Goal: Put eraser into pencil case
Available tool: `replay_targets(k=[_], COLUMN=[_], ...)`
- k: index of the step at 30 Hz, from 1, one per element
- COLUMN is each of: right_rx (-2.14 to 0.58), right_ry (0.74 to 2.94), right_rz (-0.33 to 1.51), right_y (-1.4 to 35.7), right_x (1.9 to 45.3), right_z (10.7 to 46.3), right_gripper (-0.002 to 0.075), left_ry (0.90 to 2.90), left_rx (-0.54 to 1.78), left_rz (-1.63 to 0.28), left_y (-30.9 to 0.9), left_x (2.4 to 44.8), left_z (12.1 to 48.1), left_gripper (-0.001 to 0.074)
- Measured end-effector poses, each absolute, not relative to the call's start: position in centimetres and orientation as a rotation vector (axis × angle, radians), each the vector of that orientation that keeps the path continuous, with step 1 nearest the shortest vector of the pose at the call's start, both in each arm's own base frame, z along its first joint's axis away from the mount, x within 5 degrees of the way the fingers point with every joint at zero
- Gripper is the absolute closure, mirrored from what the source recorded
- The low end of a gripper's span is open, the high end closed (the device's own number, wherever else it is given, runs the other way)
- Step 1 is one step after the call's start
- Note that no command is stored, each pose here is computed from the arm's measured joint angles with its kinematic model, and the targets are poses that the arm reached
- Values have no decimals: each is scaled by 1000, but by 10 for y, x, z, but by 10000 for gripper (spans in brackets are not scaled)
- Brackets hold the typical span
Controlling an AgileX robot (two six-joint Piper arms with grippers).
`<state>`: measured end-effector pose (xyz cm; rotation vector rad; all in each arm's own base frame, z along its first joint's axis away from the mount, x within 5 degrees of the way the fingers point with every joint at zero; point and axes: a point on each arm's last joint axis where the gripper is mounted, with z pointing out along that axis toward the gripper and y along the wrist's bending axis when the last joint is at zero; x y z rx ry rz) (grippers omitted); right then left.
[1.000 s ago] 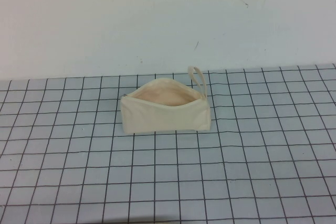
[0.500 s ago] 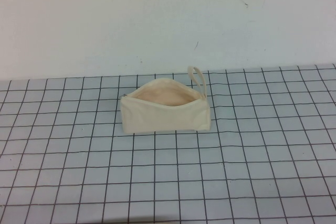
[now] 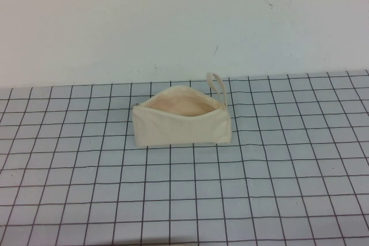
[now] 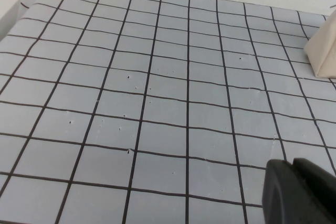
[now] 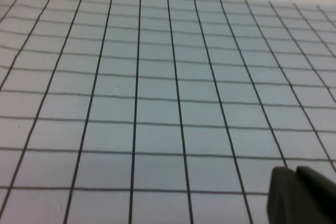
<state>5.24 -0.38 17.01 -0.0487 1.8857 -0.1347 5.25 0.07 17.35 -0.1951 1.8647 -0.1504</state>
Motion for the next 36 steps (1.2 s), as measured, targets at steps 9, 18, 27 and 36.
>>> replay_targets(k=[9, 18, 27, 36], right_rx=[-48, -49, -68, -70], right_ry=[1905, 1927, 1929, 1929], right_rz=[-132, -130, -116, -115], right_y=[-4, -4, -3, -2], right_x=[52, 51, 51, 51], right_z=[168, 167, 168, 168], right_gripper=[726, 726, 726, 726], left_ry=[1865, 1865, 1865, 1865], left_rx=[-195, -195, -195, -195], left_rz=[-150, -150, -150, -150], left_y=[1, 1, 1, 1], left_x=[52, 52, 52, 52], left_z=[173, 173, 173, 173], left_gripper=[736, 736, 736, 736])
